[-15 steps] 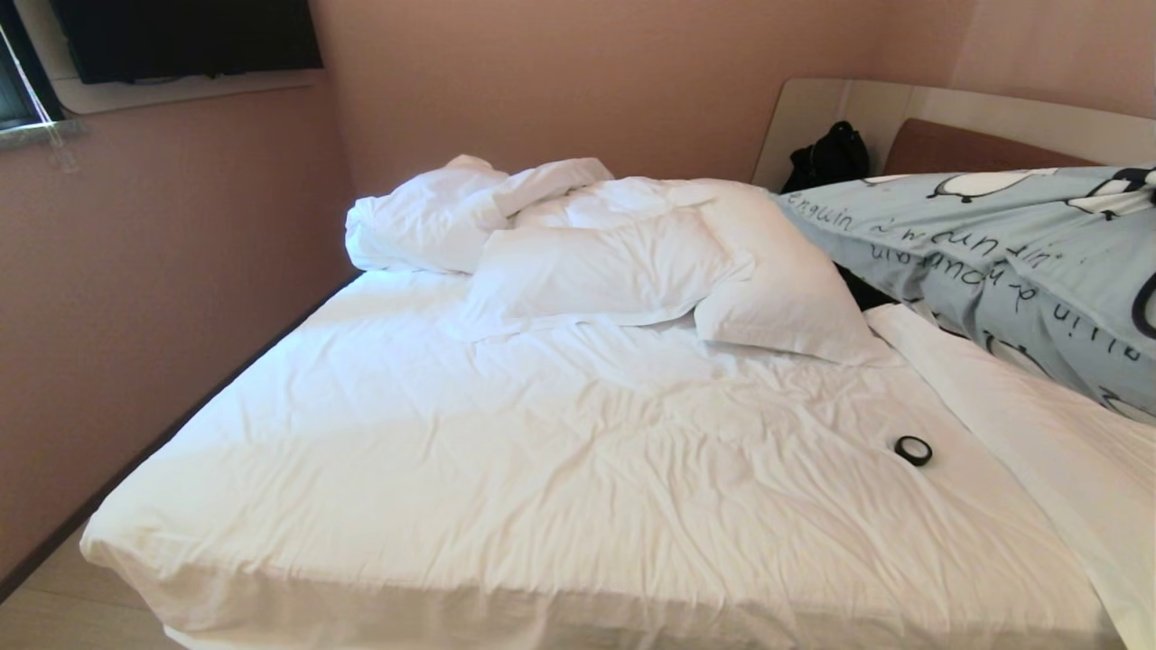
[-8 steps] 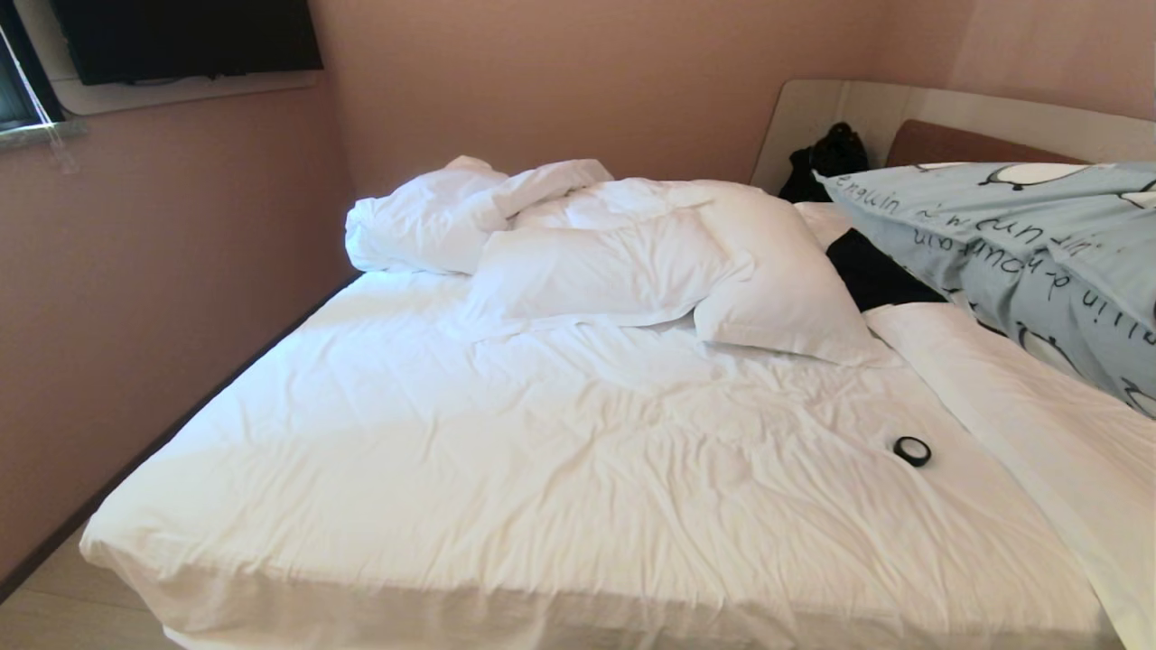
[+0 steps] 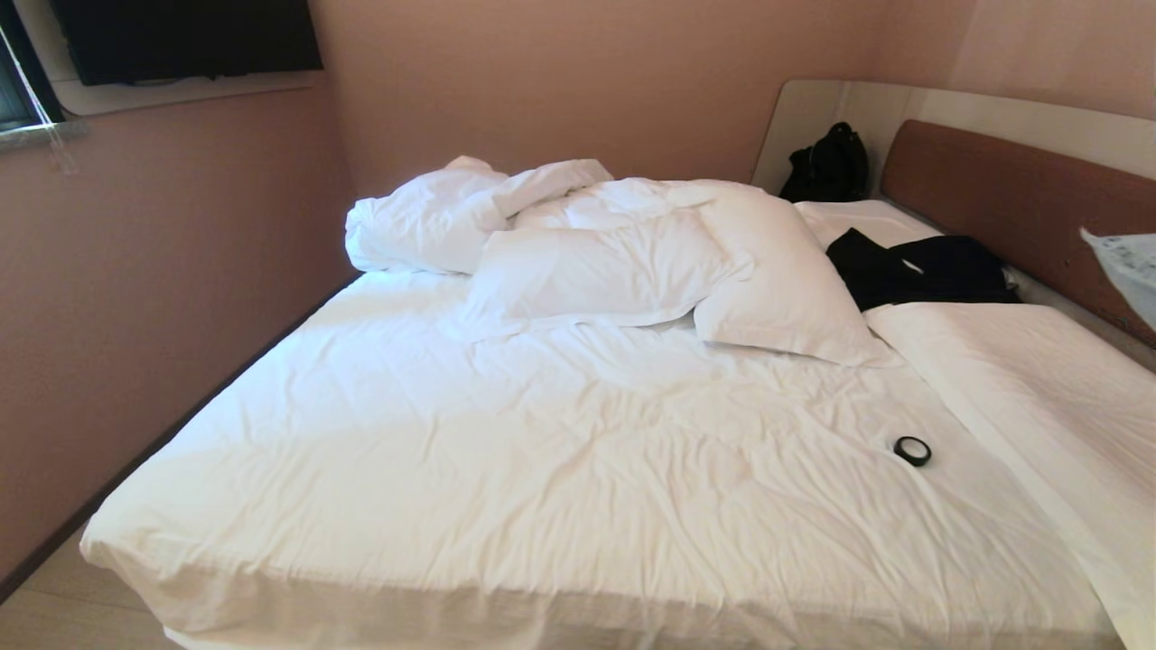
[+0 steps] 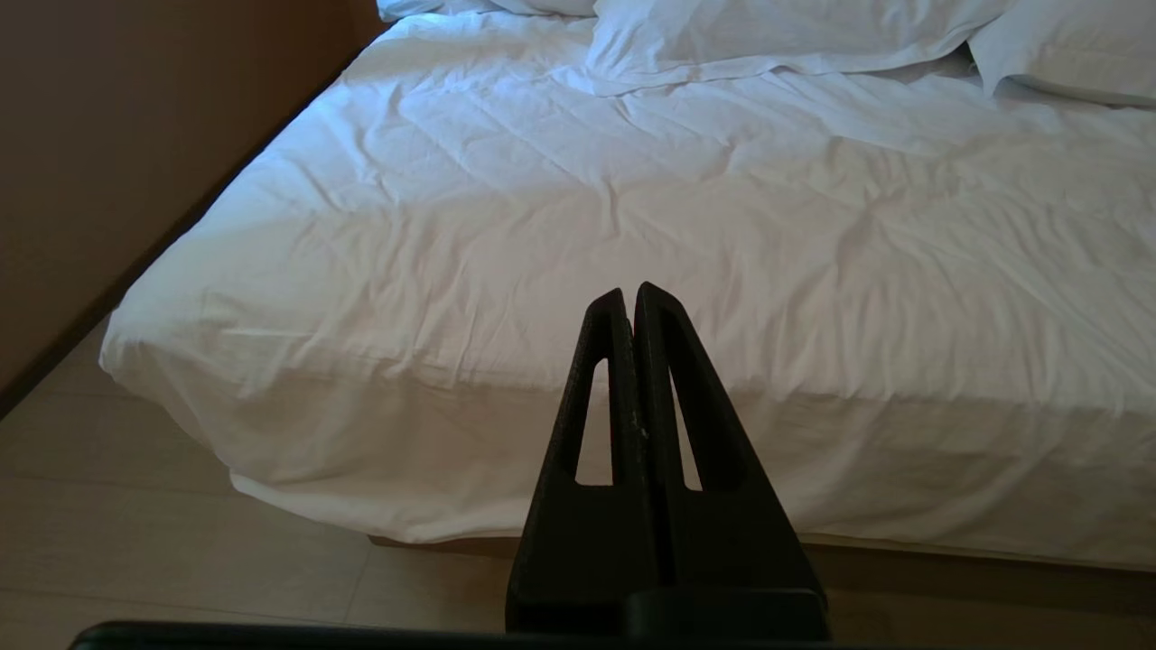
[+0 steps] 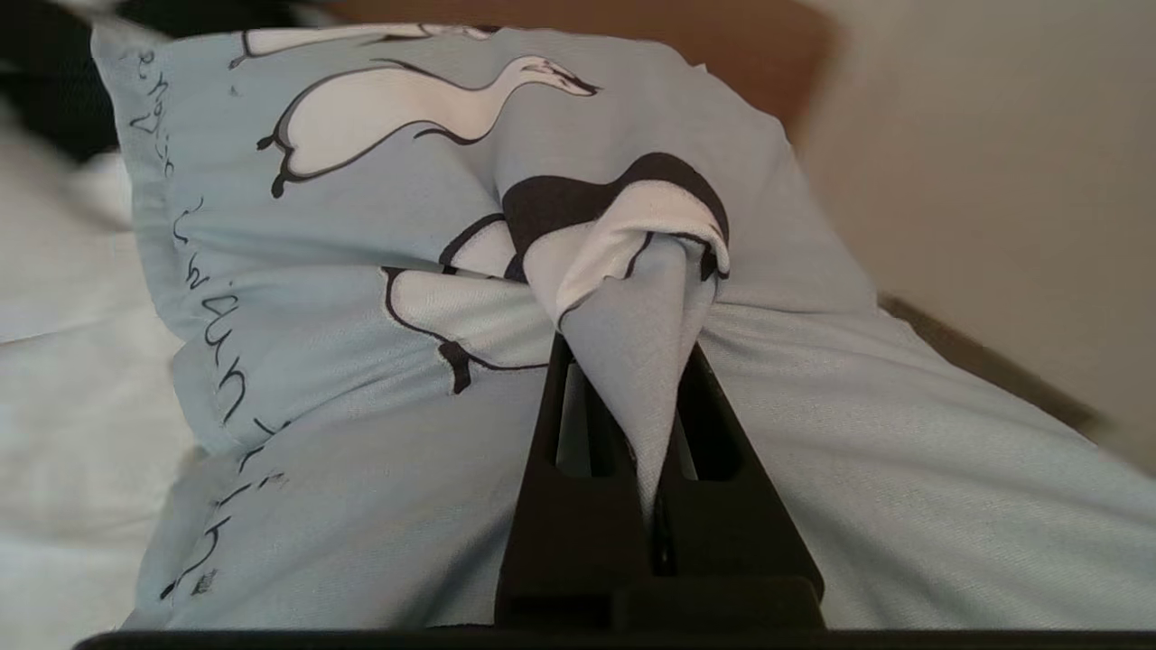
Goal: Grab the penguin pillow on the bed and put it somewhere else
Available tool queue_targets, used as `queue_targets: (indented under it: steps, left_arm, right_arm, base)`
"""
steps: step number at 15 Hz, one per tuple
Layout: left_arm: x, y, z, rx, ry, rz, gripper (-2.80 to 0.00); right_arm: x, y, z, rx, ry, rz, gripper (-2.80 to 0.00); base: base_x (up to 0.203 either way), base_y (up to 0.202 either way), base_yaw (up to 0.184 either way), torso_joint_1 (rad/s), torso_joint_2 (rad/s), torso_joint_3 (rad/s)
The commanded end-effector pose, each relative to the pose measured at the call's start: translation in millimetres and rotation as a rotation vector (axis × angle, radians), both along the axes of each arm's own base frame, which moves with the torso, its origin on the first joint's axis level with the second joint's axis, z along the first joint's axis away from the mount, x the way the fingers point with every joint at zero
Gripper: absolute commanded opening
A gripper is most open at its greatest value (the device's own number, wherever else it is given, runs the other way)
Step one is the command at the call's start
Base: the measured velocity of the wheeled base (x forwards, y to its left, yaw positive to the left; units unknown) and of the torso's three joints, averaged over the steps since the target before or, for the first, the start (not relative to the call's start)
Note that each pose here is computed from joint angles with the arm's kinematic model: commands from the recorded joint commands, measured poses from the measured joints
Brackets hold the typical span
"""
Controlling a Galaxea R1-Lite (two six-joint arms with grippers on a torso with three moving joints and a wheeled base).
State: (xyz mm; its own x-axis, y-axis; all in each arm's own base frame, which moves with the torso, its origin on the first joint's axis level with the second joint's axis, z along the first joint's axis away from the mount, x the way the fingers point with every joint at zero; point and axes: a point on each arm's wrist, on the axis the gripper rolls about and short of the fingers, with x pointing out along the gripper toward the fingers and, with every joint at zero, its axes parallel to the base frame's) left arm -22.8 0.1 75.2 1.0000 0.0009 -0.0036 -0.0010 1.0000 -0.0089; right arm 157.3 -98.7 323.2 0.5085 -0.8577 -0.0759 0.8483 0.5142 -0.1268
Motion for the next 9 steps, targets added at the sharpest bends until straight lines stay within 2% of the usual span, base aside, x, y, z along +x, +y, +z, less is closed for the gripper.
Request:
queue_targets:
  steps: [1,4,9]
  left_arm:
    - [0,0,0,0.000,0.001,0.001,-2.80]
    - [0,0,0,0.000,0.001,0.001,-2.80]
    - [0,0,0,0.000,0.001,0.001,-2.80]
  right_arm:
    - [-28,-9,-6,-0.040,0.071,-0.168,-2.80]
    - [-63,-9,-12,-0.060,0.101,-0.302,-2.80]
    - [-96,-3,-46,-0.011,0.158,-0.451,-2.80]
  base:
    - [0.000,0.000,0.000,0.000,0.00,0.000]
    - [0.000,0.000,0.000,0.000,0.00,0.000]
    - [0.000,0.000,0.000,0.000,0.00,0.000]
